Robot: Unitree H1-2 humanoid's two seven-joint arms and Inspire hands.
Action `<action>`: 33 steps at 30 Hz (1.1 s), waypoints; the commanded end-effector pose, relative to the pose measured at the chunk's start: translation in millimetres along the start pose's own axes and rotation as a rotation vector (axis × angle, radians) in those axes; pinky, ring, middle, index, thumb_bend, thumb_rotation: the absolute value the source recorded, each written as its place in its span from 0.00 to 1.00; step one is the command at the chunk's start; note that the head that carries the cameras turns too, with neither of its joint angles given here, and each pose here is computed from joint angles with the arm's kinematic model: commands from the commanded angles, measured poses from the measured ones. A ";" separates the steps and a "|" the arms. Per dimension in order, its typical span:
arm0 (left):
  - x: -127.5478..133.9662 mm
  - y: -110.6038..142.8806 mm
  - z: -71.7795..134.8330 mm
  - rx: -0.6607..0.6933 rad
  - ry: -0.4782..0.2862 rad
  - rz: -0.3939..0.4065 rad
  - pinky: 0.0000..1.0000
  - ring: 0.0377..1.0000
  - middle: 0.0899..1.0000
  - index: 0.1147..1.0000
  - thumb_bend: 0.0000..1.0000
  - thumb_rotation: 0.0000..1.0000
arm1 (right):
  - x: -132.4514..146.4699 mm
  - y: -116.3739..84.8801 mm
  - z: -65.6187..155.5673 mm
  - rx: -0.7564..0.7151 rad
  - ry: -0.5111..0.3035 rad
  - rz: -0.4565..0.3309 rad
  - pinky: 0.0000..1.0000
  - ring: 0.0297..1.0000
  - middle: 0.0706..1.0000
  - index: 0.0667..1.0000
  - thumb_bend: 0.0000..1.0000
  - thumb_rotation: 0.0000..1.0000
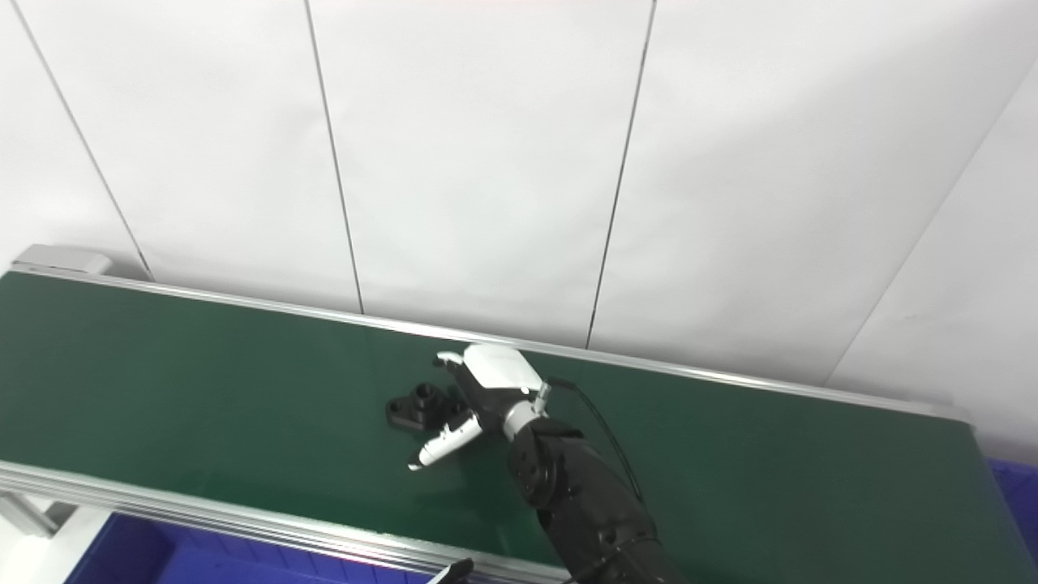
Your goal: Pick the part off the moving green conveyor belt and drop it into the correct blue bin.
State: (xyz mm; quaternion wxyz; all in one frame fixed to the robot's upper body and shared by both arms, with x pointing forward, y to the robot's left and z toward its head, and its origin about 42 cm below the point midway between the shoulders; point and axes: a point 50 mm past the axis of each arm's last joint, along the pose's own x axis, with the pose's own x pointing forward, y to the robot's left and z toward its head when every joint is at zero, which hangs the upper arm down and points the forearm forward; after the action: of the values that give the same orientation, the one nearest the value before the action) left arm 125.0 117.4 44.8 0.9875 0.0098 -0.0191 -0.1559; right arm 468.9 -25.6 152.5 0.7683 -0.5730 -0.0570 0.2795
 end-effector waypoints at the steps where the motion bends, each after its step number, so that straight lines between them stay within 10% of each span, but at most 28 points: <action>1: 9.5 -50.5 24.9 -0.104 -0.100 -0.020 0.85 0.94 0.97 0.92 0.83 0.73 | 11.9 -24.2 28.2 -0.023 -0.088 -0.061 0.66 0.79 0.86 0.88 1.00 0.50; 10: 5.7 -55.6 30.2 -0.109 -0.107 -0.017 0.84 0.93 0.96 0.92 0.82 0.72 | 21.5 -5.1 32.0 -0.041 -0.061 -0.068 0.55 0.72 0.81 0.81 0.97 0.40; 17: 3.2 -54.4 32.5 -0.116 -0.101 -0.010 0.84 0.93 0.96 0.91 0.83 0.72 | 20.5 7.8 28.2 0.046 -0.079 -0.152 0.29 0.34 0.39 0.50 0.53 0.01; 33: 4.0 -49.1 32.2 -0.118 -0.102 -0.017 0.86 0.95 0.96 0.91 0.82 0.71 | 18.4 16.0 19.5 -0.031 0.011 -0.066 0.24 0.35 0.43 0.50 0.51 0.00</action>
State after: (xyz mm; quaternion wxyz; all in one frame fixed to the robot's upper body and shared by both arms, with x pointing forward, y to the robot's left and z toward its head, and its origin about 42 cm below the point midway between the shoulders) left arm 111.9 118.2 50.3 0.9882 0.0126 -0.0195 -0.1517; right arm 469.2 -1.2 135.0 0.7782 -0.5713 -0.0796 0.2483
